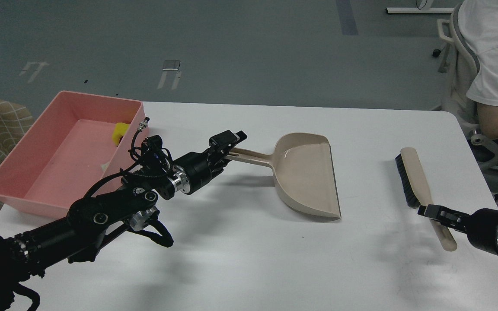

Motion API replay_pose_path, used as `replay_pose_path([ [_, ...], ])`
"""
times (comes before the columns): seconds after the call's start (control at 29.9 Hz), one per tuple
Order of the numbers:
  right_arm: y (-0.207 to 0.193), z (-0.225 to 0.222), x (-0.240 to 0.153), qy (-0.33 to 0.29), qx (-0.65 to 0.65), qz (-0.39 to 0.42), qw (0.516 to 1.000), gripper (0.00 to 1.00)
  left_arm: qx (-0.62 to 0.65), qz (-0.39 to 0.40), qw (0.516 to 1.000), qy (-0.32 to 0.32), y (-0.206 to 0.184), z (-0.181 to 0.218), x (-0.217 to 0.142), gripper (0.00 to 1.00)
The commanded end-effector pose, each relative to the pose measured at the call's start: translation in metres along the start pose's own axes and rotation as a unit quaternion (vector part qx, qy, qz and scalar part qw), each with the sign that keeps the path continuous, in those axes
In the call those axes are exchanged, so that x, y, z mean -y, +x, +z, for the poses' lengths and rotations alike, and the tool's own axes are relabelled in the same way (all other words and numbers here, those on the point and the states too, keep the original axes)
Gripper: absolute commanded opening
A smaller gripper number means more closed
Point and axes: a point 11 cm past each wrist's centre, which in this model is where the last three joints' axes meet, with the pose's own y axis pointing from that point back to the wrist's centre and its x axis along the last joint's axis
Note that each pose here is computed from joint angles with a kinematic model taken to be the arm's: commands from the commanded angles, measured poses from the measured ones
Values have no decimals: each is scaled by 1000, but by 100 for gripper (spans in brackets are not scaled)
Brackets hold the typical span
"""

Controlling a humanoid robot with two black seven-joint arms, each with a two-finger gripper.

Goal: Sweep and dump garbage into bin

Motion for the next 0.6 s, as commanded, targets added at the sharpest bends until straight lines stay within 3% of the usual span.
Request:
replay_pose_path([
  [0.0,1,-1,0,2,1,1,1000,51,-5,5,1000,-9,4,4,-1,97],
  [0.13,4,-2,-2,4,3,6,1000,57,-6,10,1000,-11,9,5,-3,97],
  [0.3,16,4,-13,-5,-1,21,1000,93,-10,32,999,-2,32,3,-14,98],
  [0.57,59,20,-45,-36,-11,74,997,96,-6,56,998,13,64,-1,-35,98],
])
